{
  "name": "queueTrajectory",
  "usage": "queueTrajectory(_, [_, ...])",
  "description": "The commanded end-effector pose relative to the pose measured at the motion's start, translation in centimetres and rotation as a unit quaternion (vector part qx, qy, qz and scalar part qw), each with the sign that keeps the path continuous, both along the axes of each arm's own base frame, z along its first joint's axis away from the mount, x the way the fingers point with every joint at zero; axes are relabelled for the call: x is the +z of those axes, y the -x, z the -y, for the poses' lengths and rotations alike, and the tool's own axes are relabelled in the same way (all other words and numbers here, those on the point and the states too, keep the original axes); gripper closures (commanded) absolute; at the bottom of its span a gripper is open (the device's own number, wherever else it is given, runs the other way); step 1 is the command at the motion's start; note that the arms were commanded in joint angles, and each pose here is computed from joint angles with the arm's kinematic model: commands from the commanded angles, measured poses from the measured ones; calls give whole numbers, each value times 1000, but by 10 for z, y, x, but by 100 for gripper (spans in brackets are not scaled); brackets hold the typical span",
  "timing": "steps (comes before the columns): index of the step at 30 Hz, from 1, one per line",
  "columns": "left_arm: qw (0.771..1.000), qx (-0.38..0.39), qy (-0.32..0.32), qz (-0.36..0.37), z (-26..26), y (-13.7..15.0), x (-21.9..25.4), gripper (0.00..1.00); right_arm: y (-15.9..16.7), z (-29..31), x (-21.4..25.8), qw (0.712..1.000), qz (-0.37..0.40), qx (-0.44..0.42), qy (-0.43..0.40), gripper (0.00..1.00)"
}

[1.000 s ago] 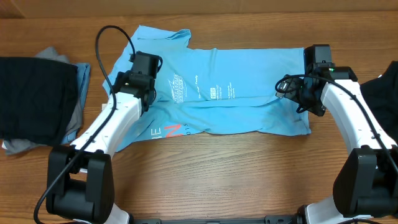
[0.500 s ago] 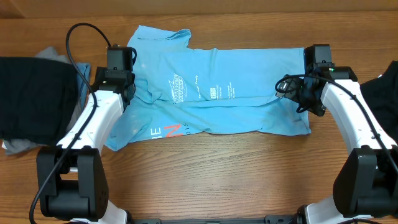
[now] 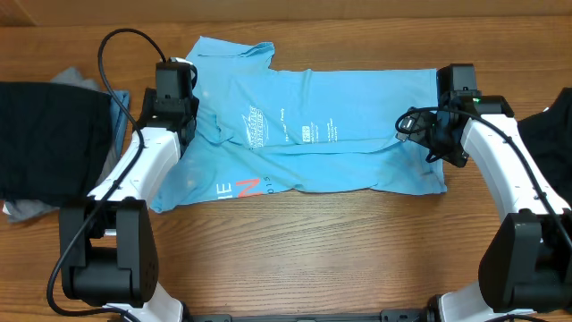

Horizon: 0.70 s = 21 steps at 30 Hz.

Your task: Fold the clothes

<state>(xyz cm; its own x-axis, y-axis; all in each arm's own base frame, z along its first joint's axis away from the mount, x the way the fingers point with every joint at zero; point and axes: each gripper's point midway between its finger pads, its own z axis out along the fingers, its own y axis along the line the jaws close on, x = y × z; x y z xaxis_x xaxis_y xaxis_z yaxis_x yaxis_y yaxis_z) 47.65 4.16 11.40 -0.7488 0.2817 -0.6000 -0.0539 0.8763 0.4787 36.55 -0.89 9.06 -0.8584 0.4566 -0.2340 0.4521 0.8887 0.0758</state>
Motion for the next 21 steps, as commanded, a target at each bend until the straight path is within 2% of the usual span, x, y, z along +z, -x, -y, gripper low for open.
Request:
queueTrajectory(1, [1000,-12,-10,14,0,-12,10,96,-8,2,6,1000,13,0,4,0])
queueTrajectory(8, [999,-14,-12,42,1,-26,34,96,-8,2,6,1000,13,1,4,0])
queueTrajectory(15, [996,-32,-21,76,4,-46,77,96,-8,2,6,1000,13,1,4,0])
queueTrajectory(21, [994,-87,9,59,24,-48,68,96,-8,2,6,1000,13,1,4,0])
